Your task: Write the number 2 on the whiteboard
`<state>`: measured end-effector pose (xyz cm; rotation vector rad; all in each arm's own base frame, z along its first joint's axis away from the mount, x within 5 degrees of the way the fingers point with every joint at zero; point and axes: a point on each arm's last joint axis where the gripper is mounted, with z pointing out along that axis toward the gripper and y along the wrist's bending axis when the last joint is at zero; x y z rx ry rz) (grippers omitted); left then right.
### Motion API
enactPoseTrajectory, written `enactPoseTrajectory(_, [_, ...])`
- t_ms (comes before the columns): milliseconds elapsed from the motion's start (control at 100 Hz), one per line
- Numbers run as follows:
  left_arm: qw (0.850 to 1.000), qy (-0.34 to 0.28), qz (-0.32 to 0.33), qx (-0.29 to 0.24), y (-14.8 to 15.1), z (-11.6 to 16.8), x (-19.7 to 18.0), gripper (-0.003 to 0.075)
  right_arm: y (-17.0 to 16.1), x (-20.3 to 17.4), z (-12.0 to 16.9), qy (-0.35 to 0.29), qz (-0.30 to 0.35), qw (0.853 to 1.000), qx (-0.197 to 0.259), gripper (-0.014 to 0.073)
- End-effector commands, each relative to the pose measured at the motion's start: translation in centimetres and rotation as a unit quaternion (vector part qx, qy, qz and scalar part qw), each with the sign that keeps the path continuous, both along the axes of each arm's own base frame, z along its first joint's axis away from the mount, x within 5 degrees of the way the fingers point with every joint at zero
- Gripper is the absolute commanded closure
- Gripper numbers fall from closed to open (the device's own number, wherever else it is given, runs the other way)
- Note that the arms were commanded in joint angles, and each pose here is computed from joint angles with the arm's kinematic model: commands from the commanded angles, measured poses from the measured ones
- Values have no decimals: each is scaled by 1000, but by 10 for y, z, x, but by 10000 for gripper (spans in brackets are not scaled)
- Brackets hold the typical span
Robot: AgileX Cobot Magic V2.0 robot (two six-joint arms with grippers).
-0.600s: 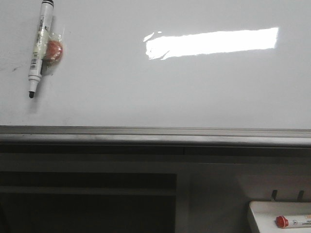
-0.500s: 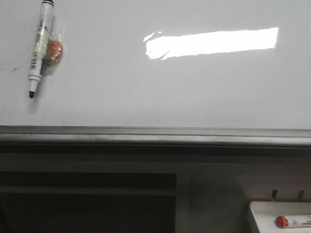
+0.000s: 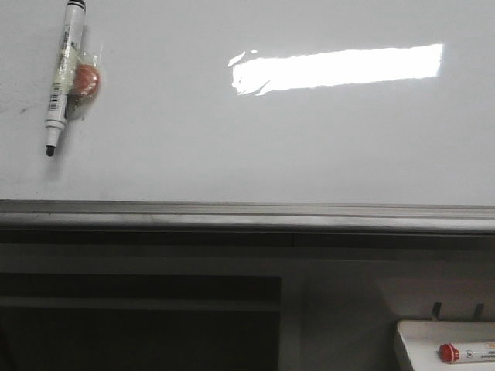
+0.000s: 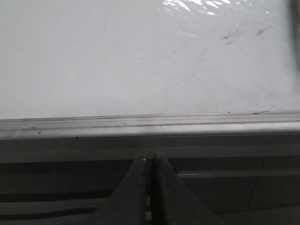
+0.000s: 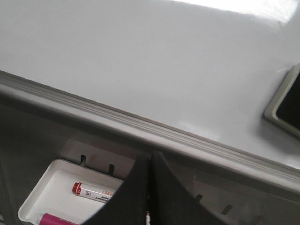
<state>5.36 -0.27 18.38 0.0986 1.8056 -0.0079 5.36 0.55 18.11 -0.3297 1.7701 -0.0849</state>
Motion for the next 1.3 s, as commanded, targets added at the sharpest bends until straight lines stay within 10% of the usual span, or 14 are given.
enactPoseTrajectory(0, [999,-44,0,-10,0,4,0,741,0,0,-3,-23,1,1000,-6,667])
enactPoseTrajectory(570, [999,-44,0,-10,0,4,0,741,6,-2,35,-237,33,971,-24,667])
enactPoseTrajectory(860, [999,-46,0,-9,0,4,0,741,-1,-2,40,-211,6,928,307,667])
enactPoseTrajectory(969, [998,-54,0,-13,0,6,0,741,-2,-1,38,-191,-4,912,363,667])
enactPoseTrajectory(1149, [964,-135,5,-230,-3,24,1,741,0,1,29,-136,-12,910,391,667])
enactPoseTrajectory(1289, [913,-160,25,-374,2,31,0,741,-3,1,31,-139,-22,875,463,667])
